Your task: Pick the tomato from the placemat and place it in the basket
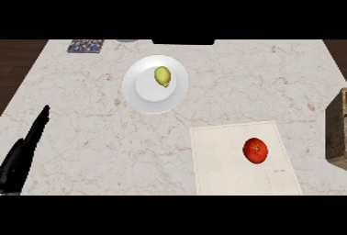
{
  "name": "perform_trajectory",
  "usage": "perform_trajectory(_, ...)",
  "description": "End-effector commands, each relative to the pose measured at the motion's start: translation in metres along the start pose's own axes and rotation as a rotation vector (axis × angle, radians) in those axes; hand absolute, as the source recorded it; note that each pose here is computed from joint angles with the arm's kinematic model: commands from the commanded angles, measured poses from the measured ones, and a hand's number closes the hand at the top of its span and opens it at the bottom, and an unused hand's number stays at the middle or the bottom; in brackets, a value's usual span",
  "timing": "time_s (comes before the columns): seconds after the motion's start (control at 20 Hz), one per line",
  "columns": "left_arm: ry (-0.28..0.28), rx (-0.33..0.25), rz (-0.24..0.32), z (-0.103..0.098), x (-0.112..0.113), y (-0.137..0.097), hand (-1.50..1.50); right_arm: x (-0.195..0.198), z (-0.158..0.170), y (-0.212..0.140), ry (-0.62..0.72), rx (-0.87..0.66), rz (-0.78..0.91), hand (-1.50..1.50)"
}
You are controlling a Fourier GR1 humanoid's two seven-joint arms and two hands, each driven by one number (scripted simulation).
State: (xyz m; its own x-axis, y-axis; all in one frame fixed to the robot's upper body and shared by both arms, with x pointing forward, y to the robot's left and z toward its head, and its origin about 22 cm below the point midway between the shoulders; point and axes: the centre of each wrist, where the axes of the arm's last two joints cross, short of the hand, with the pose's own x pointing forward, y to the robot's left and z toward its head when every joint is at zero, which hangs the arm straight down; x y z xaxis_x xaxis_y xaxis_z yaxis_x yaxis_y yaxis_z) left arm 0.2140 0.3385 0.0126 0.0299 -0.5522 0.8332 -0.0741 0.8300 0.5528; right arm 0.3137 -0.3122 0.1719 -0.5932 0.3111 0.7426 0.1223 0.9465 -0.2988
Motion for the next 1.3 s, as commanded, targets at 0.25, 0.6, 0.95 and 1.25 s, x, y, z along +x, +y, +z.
perform_trajectory(0.25, 0.311, -0.15, 0.299, 0.021, -0.019, -0.065, 0.0, 0.002, 0.028, 0.134, 0.01, 0.721, -0.674, 1.5)
perform_trajectory(0.6, 0.541, -0.148, 0.425, 0.043, -0.036, -0.075, 0.0, 0.018, 0.119, 0.156, -0.089, 1.263, -0.788, -1.5)
perform_trajectory(0.95, 0.561, -0.12, 0.426, 0.037, -0.025, -0.069, 0.0, 0.064, 0.029, 0.092, -0.299, 1.138, -0.004, -1.5)
perform_trajectory(1.25, 0.543, -0.159, 0.42, 0.04, -0.028, -0.069, 0.0, 0.101, -0.023, 0.031, -0.364, 1.153, 0.292, -1.5)
